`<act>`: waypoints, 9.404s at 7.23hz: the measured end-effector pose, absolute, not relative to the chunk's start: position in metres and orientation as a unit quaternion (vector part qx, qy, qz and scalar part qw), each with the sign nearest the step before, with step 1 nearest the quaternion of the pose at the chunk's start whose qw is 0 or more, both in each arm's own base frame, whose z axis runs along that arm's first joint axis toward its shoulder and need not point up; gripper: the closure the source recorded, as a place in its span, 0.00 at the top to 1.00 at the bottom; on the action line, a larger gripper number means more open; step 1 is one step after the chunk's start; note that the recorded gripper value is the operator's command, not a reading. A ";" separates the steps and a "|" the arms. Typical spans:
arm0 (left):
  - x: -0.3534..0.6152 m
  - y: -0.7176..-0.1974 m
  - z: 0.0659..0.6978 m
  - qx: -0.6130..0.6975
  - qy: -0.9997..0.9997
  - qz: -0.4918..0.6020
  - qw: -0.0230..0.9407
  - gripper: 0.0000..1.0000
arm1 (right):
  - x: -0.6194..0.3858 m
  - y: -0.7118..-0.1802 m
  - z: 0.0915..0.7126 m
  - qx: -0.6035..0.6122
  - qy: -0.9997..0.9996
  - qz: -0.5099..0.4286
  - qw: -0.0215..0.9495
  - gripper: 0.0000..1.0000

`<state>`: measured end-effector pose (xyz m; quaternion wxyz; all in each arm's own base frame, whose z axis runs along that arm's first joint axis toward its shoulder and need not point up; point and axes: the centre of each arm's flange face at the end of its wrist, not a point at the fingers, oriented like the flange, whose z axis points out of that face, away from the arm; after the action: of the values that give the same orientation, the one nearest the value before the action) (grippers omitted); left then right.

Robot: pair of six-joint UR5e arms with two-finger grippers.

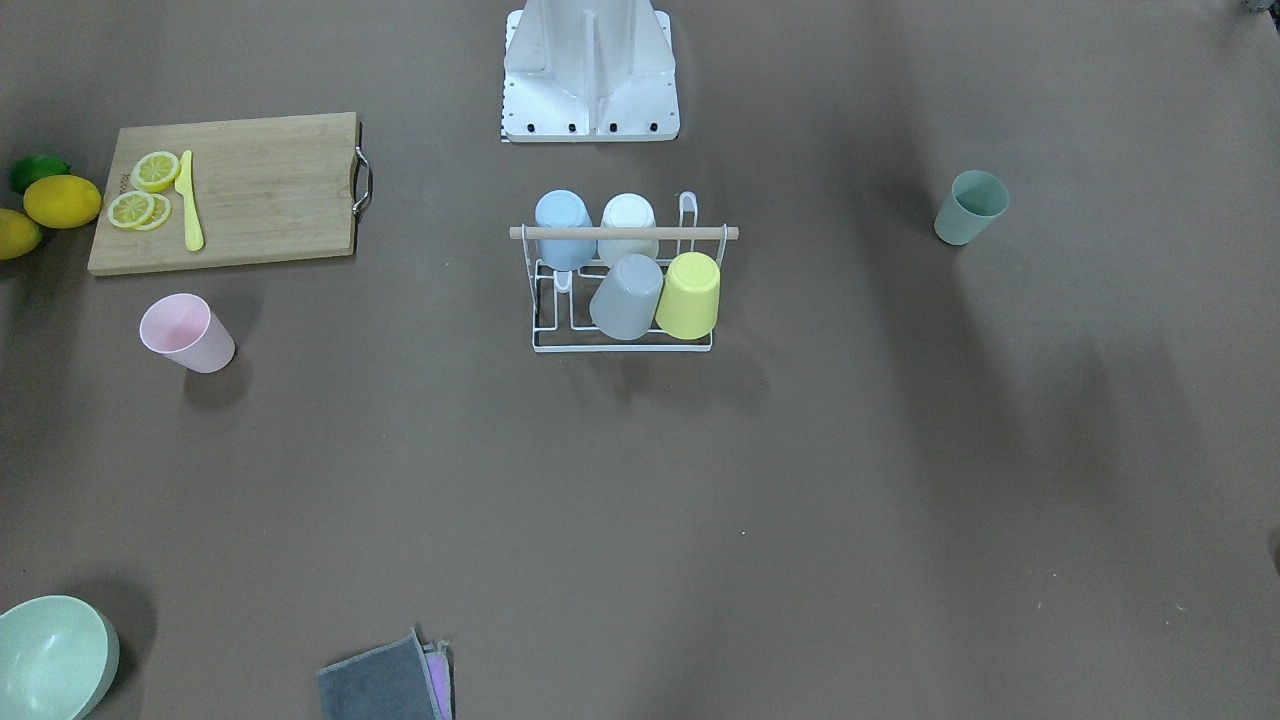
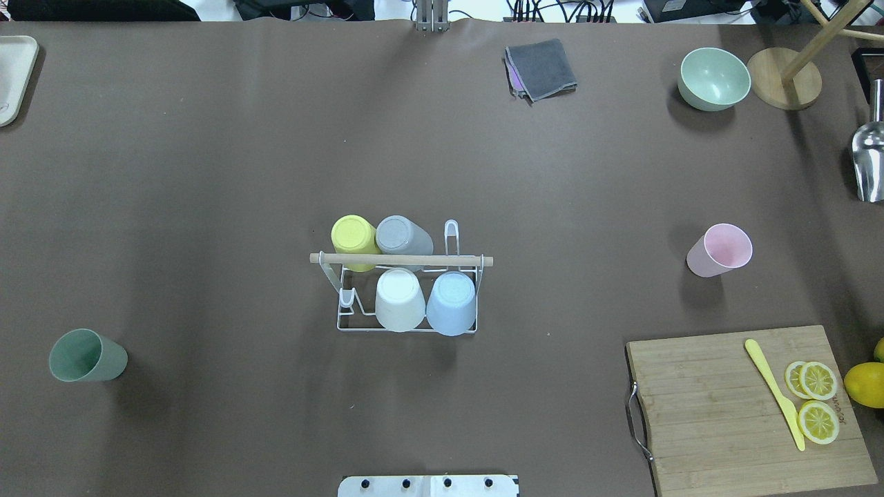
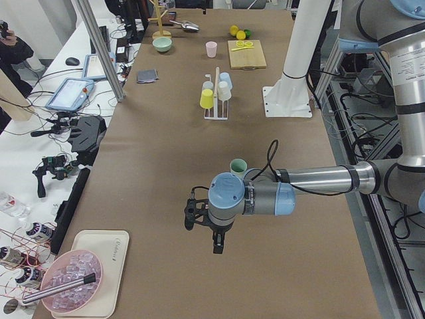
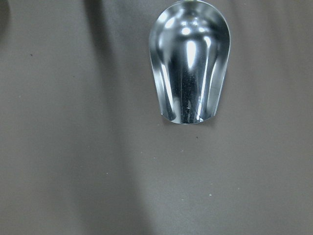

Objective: Place cup on cup holder

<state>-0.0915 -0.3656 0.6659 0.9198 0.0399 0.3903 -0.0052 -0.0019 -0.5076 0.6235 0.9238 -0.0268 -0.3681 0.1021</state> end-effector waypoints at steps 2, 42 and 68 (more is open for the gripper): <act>-0.092 -0.367 0.665 0.041 0.389 -0.004 0.920 0.98 | -0.039 -0.538 0.605 -0.030 -0.371 0.072 0.925 1.00; 0.316 -0.612 0.559 -0.426 0.351 0.191 0.812 0.97 | -0.352 -0.589 0.565 -0.367 -0.312 -0.174 0.859 0.35; 0.336 -0.503 0.617 -0.558 0.345 0.196 0.729 0.97 | -0.244 -0.579 0.415 0.238 -0.760 -0.371 0.478 0.27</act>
<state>0.3361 -0.5034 0.6167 0.7290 -0.5578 0.3452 0.1957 -0.2440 -0.5790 0.4148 0.4776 0.2376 -0.7599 -0.3715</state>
